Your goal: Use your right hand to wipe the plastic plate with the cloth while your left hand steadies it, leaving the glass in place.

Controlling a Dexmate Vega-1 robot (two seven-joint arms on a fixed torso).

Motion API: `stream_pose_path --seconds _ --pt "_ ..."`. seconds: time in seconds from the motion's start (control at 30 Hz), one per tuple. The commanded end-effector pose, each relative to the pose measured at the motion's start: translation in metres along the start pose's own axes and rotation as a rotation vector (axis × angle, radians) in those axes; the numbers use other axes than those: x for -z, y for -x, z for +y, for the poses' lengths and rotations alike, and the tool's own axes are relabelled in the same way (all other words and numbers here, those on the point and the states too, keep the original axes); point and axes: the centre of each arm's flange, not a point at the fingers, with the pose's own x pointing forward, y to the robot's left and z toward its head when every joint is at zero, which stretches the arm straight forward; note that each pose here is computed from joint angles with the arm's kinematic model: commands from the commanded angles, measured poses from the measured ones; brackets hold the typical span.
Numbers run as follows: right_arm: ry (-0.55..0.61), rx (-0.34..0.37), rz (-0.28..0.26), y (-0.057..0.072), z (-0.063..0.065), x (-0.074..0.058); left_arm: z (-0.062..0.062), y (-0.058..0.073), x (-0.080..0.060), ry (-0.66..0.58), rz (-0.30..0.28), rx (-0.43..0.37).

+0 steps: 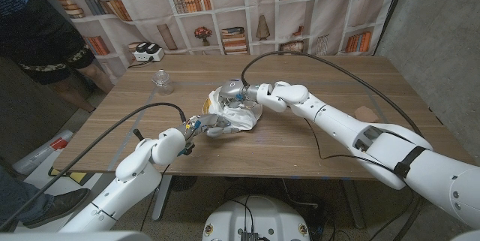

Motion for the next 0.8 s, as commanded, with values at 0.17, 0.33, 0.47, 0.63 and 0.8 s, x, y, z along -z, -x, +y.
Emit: stream_pose_path --seconds 0.17,0.33,0.47,0.63,0.8 --pt "-0.017 -0.012 0.070 -0.025 0.002 0.018 -0.001 0.002 -0.002 0.010 0.003 -0.010" --pt "-0.023 -0.054 0.126 -0.024 0.017 0.034 -0.001 0.003 -0.004 0.009 0.003 -0.010" --pt "-0.034 -0.073 0.163 -0.012 0.024 0.047 -0.002 0.004 -0.004 0.011 0.009 -0.007" --pt "-0.035 -0.101 0.182 0.001 0.030 0.052 -0.003 0.001 -0.008 0.015 -0.007 -0.003" --pt "-0.045 -0.108 0.190 0.013 0.034 0.054 -0.003 -0.001 -0.010 0.016 -0.013 -0.001"
